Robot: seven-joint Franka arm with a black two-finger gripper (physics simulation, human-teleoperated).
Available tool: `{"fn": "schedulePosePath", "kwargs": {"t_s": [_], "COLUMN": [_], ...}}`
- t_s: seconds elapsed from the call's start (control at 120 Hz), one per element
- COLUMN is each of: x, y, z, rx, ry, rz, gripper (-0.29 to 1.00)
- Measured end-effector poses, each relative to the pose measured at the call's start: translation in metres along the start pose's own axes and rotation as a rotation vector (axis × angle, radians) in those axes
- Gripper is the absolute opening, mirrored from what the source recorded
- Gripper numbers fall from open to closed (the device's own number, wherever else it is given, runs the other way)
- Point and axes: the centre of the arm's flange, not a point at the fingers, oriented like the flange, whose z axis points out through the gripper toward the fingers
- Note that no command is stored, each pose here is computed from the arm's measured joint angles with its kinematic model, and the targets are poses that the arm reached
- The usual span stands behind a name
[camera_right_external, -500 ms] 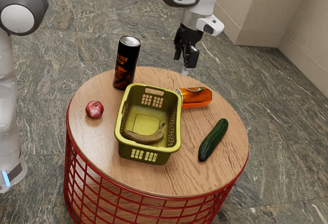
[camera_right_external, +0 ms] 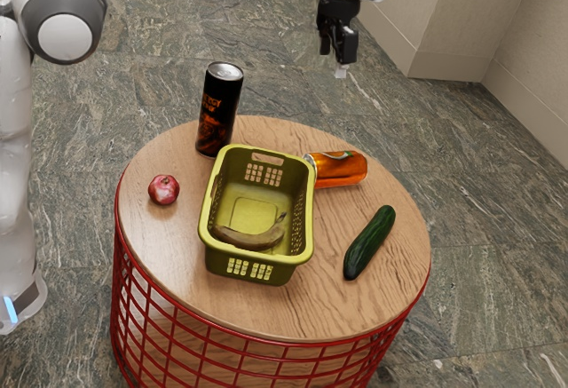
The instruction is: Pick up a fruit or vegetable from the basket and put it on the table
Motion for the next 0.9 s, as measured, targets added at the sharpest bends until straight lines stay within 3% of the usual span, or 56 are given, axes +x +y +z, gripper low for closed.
{"fn": "schedulePosePath", "kwargs": {"t_s": [0.108,0.233,0.408,0.625,0.9], "x": [0.007,0.001,-0.088,-0.133,-0.15], "y": [0.053,0.075,0.119,0.136,0.133], "z": [0.007,0.016,0.055,0.123,0.172], "rx": [-0.018,-0.029,-0.084,-0.107,-0.124], "ry": [-0.008,-0.035,-0.087,-0.117,-0.108], "rz": [0.107,0.156,0.214,0.121,-0.018], "gripper": [0.7,0.7,0.7,0.7,0.7]}}
